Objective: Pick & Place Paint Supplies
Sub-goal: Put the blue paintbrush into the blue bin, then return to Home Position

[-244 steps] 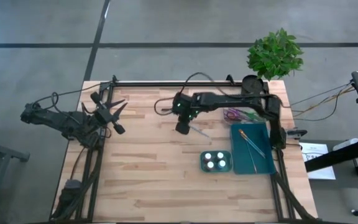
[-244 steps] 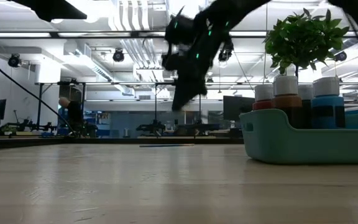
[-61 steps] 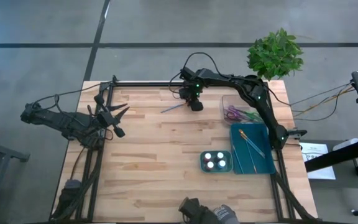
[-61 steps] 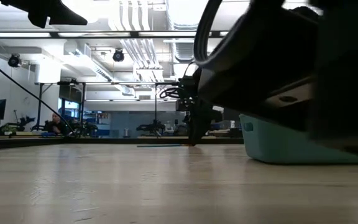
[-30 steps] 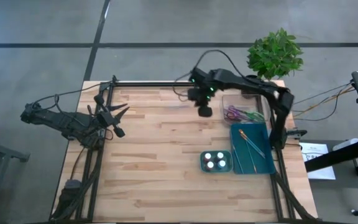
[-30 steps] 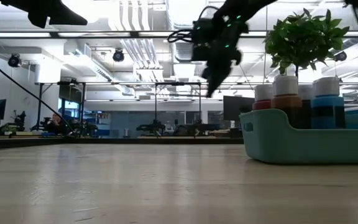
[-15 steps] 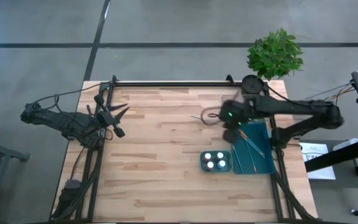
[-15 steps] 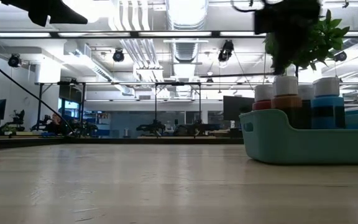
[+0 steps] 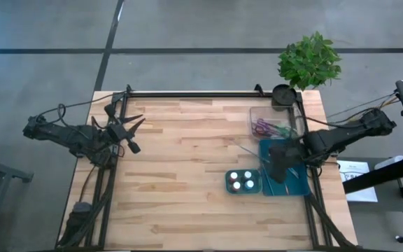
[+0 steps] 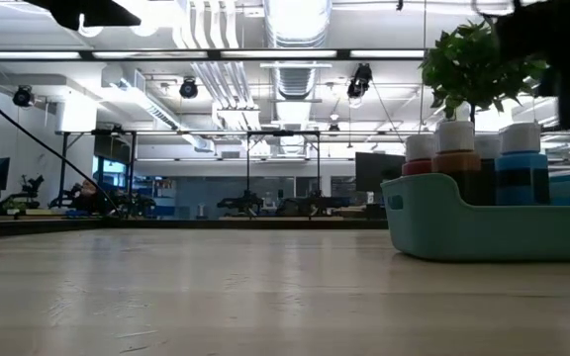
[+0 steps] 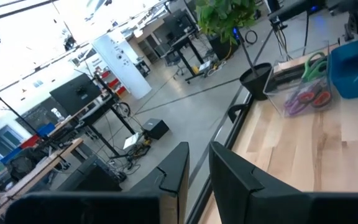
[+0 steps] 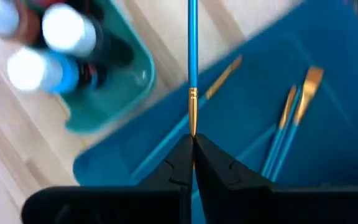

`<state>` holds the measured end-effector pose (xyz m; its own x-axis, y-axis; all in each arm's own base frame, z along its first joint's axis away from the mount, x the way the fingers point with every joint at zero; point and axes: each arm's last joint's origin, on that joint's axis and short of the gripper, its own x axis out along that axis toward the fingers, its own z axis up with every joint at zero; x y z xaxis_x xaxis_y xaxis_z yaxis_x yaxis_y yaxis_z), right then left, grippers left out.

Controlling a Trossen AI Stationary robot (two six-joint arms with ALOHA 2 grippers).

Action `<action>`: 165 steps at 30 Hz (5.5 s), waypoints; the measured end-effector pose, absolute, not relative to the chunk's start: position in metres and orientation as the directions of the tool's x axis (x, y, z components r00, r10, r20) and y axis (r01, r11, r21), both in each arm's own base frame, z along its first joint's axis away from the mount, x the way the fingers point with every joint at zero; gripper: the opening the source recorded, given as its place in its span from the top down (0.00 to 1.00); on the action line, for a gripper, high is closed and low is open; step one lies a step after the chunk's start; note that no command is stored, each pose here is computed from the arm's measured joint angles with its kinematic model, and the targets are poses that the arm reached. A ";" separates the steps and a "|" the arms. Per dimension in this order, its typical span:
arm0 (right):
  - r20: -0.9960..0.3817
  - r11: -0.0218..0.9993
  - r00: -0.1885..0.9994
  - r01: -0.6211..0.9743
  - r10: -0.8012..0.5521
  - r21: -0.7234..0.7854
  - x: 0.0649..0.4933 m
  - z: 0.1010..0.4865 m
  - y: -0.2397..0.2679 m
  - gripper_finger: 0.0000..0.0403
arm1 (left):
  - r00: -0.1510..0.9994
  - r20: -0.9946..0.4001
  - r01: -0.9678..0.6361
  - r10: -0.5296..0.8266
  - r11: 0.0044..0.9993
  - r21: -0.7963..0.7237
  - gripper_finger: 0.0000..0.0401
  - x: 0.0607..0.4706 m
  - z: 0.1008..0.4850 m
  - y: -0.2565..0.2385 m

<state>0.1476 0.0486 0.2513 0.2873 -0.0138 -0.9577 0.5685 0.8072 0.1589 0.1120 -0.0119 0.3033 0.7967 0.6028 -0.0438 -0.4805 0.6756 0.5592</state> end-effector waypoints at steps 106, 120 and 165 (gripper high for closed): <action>-0.374 0.923 0.890 0.344 -0.262 0.173 0.126 0.344 0.124 0.48 | 0.990 -0.142 0.006 0.011 0.993 0.116 0.97 0.098 0.165 -0.020; -0.349 0.937 0.906 0.310 -0.241 0.158 0.129 0.348 0.128 0.48 | 0.991 -0.123 0.063 -0.051 0.994 0.094 0.99 0.099 0.164 -0.020; -0.345 0.950 0.922 0.251 -0.176 0.187 0.131 0.351 0.134 0.48 | 0.997 -0.010 0.076 -0.075 0.992 0.098 1.00 0.098 0.167 -0.002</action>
<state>0.1312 0.1337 0.3510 0.9221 -0.1756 -0.3448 0.2508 0.9498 0.1870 0.0977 -0.0019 0.1667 0.9971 -0.0749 -0.0103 0.0755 0.9923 0.0984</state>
